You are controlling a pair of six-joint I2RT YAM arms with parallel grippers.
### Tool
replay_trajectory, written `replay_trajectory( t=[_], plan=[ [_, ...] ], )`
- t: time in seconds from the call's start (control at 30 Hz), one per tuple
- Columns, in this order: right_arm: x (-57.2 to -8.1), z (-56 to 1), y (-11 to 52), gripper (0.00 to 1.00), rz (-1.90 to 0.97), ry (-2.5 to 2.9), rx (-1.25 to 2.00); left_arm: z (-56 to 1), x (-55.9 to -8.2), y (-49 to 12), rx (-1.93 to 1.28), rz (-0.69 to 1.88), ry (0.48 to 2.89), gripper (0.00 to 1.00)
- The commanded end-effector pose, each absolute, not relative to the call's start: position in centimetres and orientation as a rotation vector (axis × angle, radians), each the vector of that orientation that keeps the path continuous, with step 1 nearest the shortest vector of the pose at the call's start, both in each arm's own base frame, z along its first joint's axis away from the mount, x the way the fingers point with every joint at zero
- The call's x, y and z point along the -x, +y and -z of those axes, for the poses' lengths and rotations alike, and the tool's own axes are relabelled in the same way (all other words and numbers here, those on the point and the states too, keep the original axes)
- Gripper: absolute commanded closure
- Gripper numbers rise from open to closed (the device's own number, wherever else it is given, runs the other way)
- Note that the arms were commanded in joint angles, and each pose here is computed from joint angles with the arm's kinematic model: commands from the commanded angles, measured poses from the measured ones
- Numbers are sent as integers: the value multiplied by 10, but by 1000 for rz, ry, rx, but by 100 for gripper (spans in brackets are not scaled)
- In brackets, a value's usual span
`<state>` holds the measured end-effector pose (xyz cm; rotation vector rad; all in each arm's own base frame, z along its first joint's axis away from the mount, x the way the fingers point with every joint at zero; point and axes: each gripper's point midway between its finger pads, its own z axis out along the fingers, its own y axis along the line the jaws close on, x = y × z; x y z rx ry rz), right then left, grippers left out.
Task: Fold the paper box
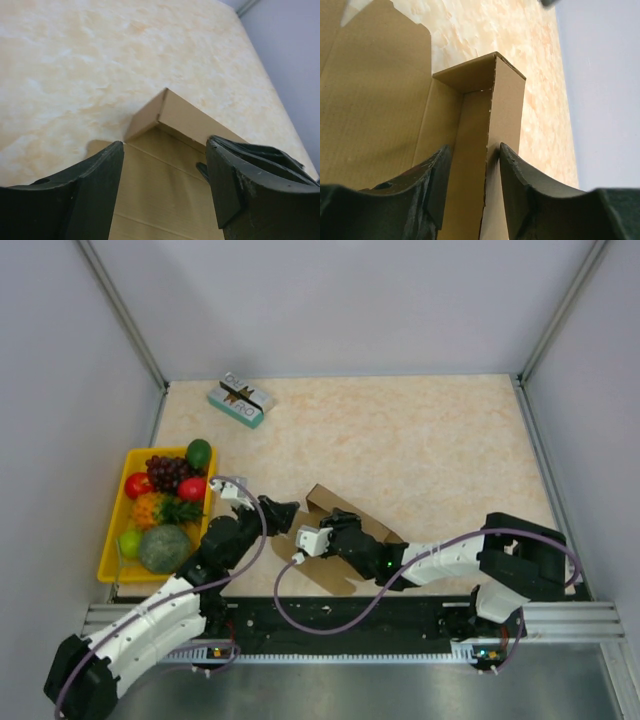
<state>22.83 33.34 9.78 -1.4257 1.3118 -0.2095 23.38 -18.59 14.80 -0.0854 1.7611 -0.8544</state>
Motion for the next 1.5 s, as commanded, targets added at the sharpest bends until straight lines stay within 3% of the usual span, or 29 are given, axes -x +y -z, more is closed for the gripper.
replay_trajectory(
  t=[0.0, 0.17, 0.43, 0.57, 0.87, 1.17, 1.33, 1.47],
  plan=[
    [-224, -118, 341, 54, 127, 1324, 1349, -125, -243, -163, 120, 749, 1948, 30],
    [-221, -141, 328, 39, 73, 1408, 1245, -115, -255, -176, 87, 807, 2040, 31],
    [-215, -175, 293, 30, -28, 1646, 1077, -116, -257, -163, 134, 773, 2042, 28],
    [-210, -200, 274, 27, -240, 1921, 690, -136, -259, -176, 54, 887, 2014, 25],
    [-182, -197, 210, 25, -805, 2307, 246, -168, -287, -220, -318, 994, 2121, 21],
    [-182, -138, 179, 23, -837, 2449, -56, -123, -311, -243, -344, 993, 2267, 32],
    [-180, -123, 175, 23, -811, 2451, -51, -122, -304, -245, -326, 1001, 2229, 32],
    [-184, -119, 179, 24, -839, 2425, -56, -119, -301, -244, -287, 991, 2245, 40]
  ],
)
